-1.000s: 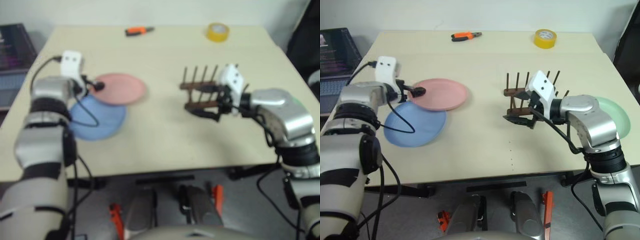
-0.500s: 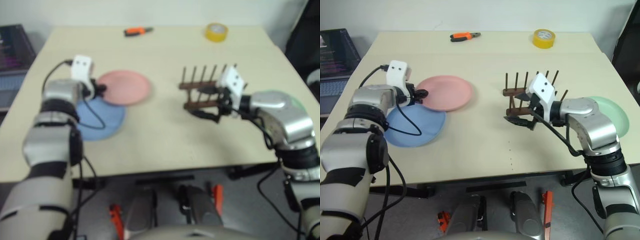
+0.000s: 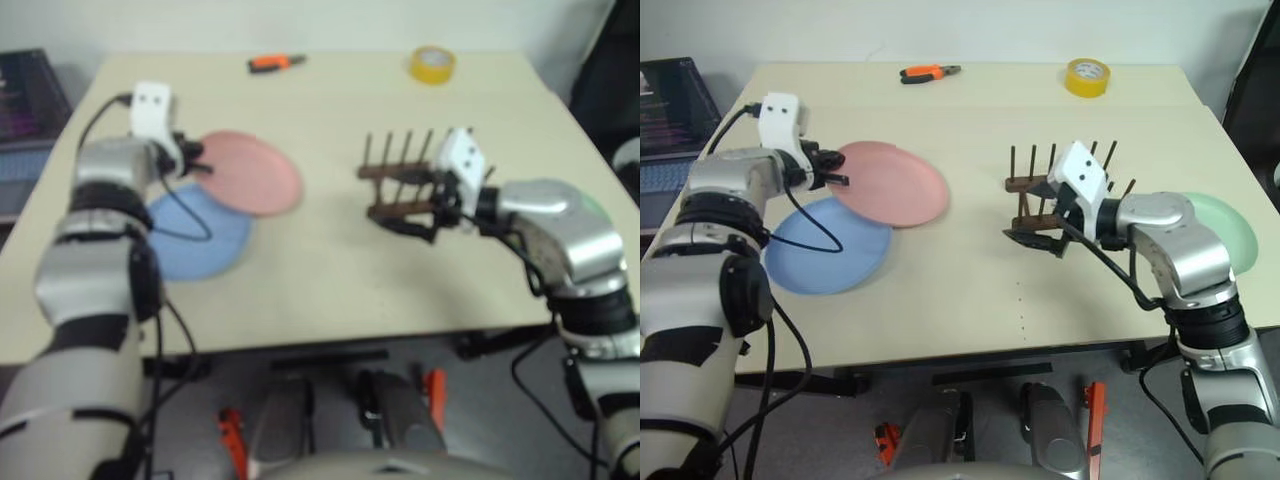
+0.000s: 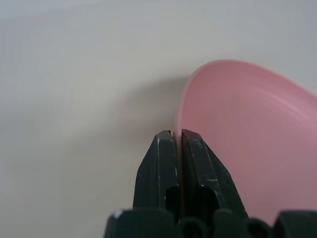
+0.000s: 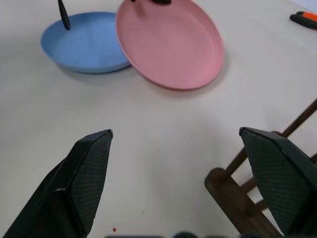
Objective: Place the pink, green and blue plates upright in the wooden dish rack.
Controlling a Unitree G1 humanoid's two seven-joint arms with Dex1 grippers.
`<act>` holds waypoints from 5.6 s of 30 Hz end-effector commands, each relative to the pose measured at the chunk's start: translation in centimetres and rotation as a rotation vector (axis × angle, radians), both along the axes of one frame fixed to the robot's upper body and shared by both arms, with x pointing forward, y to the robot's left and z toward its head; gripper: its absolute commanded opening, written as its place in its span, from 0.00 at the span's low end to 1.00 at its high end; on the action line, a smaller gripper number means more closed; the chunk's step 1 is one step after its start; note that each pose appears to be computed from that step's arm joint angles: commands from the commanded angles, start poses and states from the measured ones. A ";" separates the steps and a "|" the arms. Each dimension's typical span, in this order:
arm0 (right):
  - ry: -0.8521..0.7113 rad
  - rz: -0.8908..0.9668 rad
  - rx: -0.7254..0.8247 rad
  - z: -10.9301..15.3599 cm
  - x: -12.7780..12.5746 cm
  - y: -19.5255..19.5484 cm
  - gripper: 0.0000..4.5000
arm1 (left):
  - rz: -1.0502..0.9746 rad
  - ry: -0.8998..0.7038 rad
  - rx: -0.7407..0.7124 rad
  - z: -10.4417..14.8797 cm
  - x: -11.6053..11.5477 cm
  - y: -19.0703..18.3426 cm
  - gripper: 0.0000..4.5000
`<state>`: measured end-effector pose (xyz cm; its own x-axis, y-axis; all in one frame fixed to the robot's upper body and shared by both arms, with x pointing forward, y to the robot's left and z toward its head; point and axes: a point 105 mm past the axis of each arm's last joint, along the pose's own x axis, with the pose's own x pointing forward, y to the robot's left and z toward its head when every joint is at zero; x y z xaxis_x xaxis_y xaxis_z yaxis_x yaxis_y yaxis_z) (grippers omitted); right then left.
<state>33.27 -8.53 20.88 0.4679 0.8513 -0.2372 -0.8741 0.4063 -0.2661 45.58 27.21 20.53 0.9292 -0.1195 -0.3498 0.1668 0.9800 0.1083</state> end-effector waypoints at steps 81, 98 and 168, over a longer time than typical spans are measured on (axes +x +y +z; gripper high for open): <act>-0.083 -0.333 0.557 16.4 6.0 -9.3 0.00 | -0.951 -0.285 -0.100 4.5 -17.3 -14.8 0.80; 0.151 -0.328 0.577 12.3 4.3 -13.8 0.00 | -1.040 -0.195 0.032 -0.5 -17.3 -18.6 0.80; -0.194 -0.319 0.188 14.1 1.7 -16.5 0.87 | -0.846 -0.210 0.098 0.9 -15.2 -13.7 0.81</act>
<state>36.47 -25.68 32.73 0.7609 0.6484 -0.0233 -0.6333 0.7344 -0.2442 30.03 12.19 19.52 0.5369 -0.7981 -0.2734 0.8415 0.4836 0.2409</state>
